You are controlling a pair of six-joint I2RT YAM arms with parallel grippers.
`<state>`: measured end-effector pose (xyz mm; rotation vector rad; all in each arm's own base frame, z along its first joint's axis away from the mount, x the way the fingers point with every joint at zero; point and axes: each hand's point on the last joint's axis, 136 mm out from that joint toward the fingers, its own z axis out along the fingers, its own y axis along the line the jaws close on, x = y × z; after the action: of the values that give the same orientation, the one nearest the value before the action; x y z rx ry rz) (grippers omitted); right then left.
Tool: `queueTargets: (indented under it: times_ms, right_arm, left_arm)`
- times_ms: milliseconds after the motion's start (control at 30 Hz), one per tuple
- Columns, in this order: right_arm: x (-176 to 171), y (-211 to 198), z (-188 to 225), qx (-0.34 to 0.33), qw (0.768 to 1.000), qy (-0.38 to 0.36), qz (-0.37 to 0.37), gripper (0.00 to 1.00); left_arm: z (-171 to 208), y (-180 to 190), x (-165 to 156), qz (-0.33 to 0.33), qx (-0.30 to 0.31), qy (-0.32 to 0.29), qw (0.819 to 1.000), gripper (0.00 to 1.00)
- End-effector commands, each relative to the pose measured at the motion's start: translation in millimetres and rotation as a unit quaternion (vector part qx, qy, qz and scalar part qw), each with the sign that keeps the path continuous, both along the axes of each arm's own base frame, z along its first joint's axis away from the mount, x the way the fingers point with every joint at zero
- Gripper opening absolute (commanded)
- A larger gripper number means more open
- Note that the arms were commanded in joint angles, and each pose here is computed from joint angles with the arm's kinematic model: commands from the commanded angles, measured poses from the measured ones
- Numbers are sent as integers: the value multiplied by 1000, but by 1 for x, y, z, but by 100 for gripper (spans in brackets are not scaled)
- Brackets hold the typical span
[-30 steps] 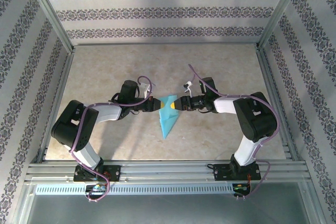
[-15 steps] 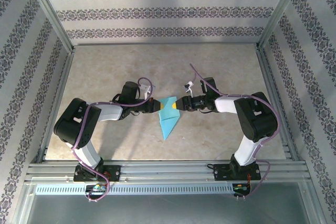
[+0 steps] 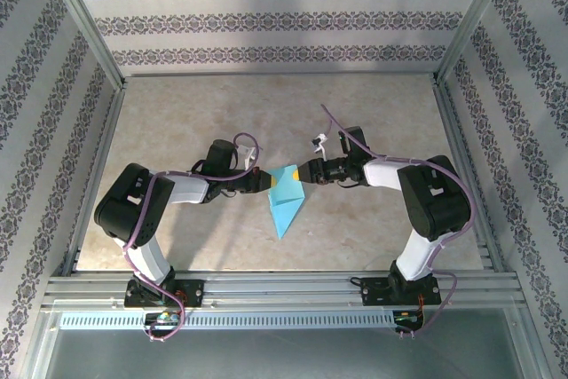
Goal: Fold a paper plane with a square sheet of paper (fold left side to right side)
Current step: Fold the wing for the fifth time at the center of the table.
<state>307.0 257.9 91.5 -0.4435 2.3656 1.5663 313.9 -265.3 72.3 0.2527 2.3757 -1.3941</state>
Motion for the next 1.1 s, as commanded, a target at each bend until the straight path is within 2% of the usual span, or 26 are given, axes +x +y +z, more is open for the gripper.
queueTargets:
  times_ms: [0,167,300,367,400,433,633,733,833,1067]
  right_arm:
    - [9,3,-3,-7,1000,-6,1,35]
    - [15,3,-9,-23,1000,-1,-5,26]
    - [16,0,-18,-42,999,6,-14,12]
    - [16,-2,-21,-53,998,12,-21,3]
    - [17,-4,-23,-60,998,18,-28,2]
    - [17,-6,-26,-68,997,23,-34,0]
    - [19,-17,-37,-115,987,78,-83,0]
    - [19,-22,-36,-125,979,113,-111,0]
    - [19,-21,-31,-120,973,148,-130,0]
    - [24,-25,-29,-136,959,190,-163,0]
  left_arm:
    - [2,0,2,-9,-8,-21,1000,0]
    - [3,0,1,-9,-9,-21,1000,0]
    - [3,1,3,-4,-6,-22,1000,1]
    - [3,4,4,2,4,-25,1000,11]
    - [3,6,5,8,14,-27,1000,17]
    - [3,8,7,13,23,-31,999,19]
    - [15,37,12,55,121,-71,989,39]
    - [28,53,8,67,176,-103,977,40]
    - [39,57,-7,45,242,-145,958,40]
    - [47,26,-54,-35,331,-202,921,41]
